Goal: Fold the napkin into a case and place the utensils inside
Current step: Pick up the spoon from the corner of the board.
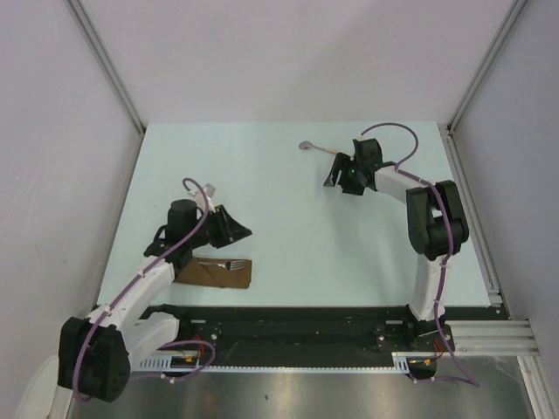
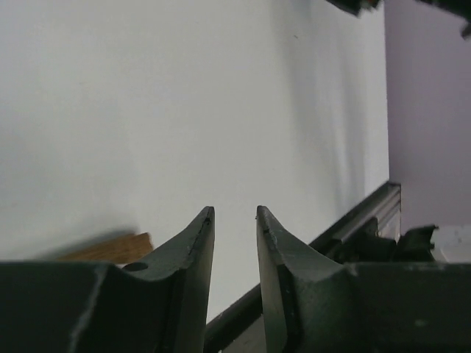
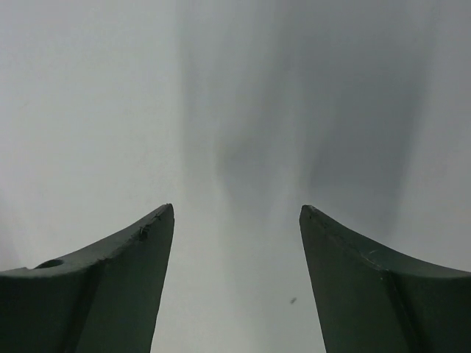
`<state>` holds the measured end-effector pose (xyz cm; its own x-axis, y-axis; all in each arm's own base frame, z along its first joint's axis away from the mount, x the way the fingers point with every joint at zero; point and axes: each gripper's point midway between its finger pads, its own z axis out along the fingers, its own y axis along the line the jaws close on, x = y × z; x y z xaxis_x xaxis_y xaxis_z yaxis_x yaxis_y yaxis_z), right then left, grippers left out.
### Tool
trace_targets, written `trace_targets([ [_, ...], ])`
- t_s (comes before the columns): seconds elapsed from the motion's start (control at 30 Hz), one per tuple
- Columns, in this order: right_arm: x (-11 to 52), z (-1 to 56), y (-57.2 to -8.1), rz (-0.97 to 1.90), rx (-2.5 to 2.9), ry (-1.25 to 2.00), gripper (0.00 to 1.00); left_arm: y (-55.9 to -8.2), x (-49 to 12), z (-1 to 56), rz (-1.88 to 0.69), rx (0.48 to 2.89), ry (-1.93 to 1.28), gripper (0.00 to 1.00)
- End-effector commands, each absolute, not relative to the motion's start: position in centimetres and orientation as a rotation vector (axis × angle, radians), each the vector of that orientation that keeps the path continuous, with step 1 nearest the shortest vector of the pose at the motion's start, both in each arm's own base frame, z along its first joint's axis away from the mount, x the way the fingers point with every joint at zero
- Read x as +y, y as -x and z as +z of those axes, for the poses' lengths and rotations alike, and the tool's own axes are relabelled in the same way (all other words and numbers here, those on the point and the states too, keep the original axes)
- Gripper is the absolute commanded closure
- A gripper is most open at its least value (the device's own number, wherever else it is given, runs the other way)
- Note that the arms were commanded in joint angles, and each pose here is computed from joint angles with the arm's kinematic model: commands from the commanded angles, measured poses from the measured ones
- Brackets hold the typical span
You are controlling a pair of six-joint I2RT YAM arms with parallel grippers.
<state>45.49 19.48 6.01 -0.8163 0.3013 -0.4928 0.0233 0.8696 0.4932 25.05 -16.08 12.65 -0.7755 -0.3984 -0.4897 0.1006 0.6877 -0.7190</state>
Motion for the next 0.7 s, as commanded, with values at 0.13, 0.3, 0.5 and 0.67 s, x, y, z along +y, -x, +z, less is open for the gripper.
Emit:
trace_targets([
  [0.13, 15.9, 7.3, -54.2, 0.282, 2.352, 0.202, 0.28, -24.1, -23.1, 17.9, -1.216, 2.070, -0.157, 0.64],
  [0.3, 13.2, 4.6, -58.3, 0.116, 2.361, 0.381, 0.26, -23.2, -24.9, 16.3, -1.291, 2.122, -0.186, 0.62],
  [0.5, 12.9, 4.5, -62.1, 0.106, 2.332, 0.539, 0.21, -23.2, -25.2, 16.8, -1.299, 2.094, -0.225, 0.60],
  [0.67, 14.5, 3.3, -62.7, 0.196, 2.286, 0.697, 0.16, -23.1, -25.2, 16.7, -1.291, 2.100, -0.246, 0.60],
])
